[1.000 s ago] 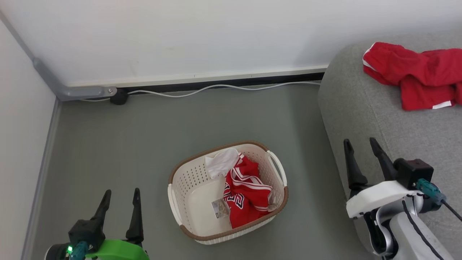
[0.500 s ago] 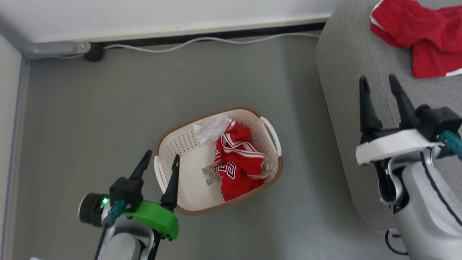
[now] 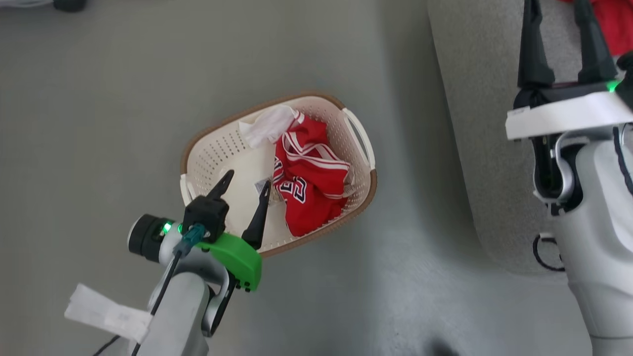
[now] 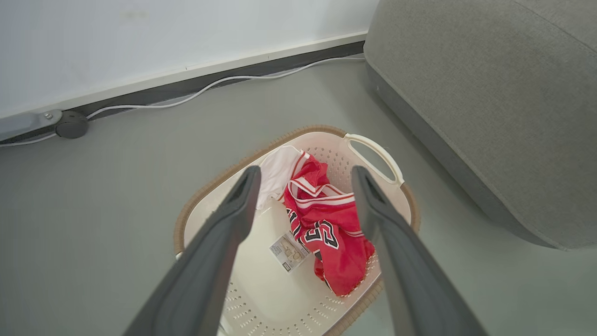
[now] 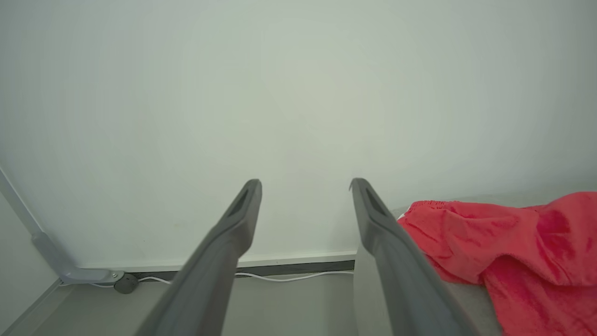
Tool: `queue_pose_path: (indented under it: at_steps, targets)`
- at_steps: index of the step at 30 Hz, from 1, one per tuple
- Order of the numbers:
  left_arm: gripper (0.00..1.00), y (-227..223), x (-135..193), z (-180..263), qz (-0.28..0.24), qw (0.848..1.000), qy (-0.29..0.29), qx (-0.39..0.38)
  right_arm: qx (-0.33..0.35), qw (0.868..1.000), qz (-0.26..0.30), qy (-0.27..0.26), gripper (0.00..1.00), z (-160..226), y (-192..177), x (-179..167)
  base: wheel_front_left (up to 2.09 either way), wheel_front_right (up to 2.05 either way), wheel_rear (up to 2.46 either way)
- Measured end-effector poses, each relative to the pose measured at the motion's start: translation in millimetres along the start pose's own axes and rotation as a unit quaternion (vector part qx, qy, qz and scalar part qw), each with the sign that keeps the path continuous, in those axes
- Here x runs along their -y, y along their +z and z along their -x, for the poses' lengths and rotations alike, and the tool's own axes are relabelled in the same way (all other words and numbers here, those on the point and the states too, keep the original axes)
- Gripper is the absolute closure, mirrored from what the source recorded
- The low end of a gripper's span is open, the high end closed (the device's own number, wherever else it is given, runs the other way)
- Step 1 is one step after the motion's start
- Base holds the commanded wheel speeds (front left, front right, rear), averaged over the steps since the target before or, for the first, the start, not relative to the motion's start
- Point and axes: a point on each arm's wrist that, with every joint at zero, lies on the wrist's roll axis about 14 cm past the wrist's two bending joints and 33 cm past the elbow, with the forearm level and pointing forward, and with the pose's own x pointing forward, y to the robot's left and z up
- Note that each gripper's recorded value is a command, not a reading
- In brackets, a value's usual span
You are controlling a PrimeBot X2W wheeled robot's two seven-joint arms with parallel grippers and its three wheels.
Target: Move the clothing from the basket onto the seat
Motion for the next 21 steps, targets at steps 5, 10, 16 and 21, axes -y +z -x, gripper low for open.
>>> queue_pose_path:
  at_steps: [5,10,16,21]
  targets:
    - [0.00,-17.4,1.3,-21.8,0.001,1.000,-0.020,-0.024,0.006,1.000,0.005,0.001,0.00,-20.9,-6.9,3.0,0.00,0.00,0.00]
    - [0.00,-38.7,2.8,-41.4,0.003,0.998,-0.041,-0.053,0.003,1.000,0.009,0.009,0.00,-38.1,-20.9,2.6,0.00,0.00,0.00]
    - [0.00,-68.1,7.9,-60.6,-0.005,0.994,-0.070,-0.088,0.006,1.000,0.010,0.021,0.00,-59.4,-34.3,-1.8,0.00,0.00,0.00]
    - [0.00,-83.9,11.3,-81.9,-0.011,0.990,-0.095,-0.101,0.004,1.000,0.016,0.021,0.00,-71.7,-49.2,2.5,0.00,0.00,0.00]
